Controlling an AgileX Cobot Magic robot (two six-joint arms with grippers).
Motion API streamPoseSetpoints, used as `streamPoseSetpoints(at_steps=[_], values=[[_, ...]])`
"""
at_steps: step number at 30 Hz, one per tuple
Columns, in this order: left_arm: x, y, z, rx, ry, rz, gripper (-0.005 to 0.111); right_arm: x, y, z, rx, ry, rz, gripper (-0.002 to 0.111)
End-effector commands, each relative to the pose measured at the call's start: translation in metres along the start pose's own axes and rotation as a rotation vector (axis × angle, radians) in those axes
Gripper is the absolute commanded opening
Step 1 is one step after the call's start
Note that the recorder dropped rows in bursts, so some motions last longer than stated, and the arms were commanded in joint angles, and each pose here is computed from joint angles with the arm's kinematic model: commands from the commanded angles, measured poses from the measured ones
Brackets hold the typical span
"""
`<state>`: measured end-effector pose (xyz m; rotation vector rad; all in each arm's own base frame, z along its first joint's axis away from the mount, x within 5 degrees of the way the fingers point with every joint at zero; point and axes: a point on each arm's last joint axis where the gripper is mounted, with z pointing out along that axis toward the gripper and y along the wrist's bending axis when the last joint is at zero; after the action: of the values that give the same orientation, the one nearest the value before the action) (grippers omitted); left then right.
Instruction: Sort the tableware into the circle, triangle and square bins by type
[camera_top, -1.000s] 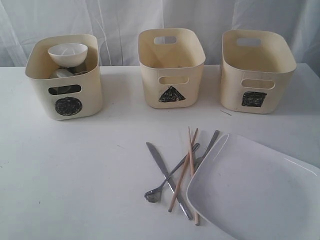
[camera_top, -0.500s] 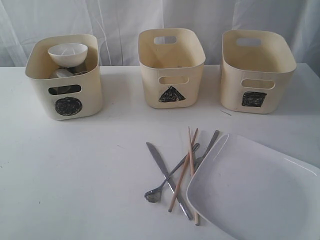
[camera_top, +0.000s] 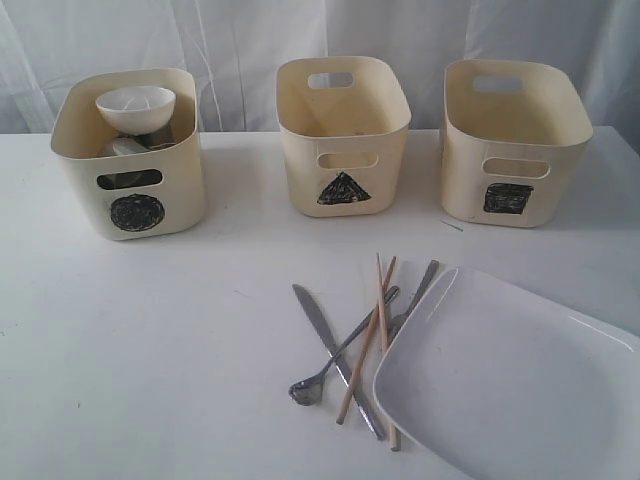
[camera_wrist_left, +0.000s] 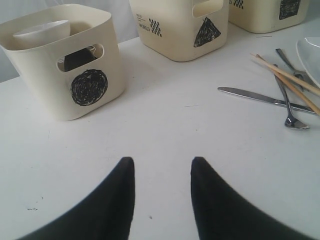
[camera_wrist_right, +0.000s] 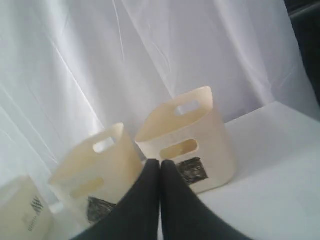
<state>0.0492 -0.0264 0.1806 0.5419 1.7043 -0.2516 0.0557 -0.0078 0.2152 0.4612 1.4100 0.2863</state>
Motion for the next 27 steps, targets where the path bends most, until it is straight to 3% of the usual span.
streamPoseSetpoints(at_steps=[1, 5, 9, 14, 19, 27], values=[[0.001, 0.0, 0.0, 0.002, -0.001, -0.009, 0.043, -0.005, 0.001, -0.001, -0.03, -0.071, 0.164, 0.0], [0.001, 0.0, 0.0, 0.002, -0.001, -0.009, 0.043, -0.002, 0.001, 0.0, -0.018, -0.011, 0.22, 0.0], [0.001, 0.0, 0.0, 0.002, -0.001, -0.009, 0.043, -0.018, 0.018, -0.006, -0.041, 0.136, 0.128, 0.002], [0.001, 0.0, 0.0, 0.002, -0.001, -0.009, 0.043, -0.04, 0.047, 0.006, -0.12, 0.413, -0.029, 0.021], [0.001, 0.0, 0.0, 0.002, -0.001, -0.009, 0.043, -0.056, 0.075, 0.05, -0.146, 0.722, -0.141, 0.047], [0.001, 0.0, 0.0, 0.002, -0.001, -0.009, 0.043, -0.055, 0.105, 0.161, -0.142, 1.133, -0.206, 0.048]])
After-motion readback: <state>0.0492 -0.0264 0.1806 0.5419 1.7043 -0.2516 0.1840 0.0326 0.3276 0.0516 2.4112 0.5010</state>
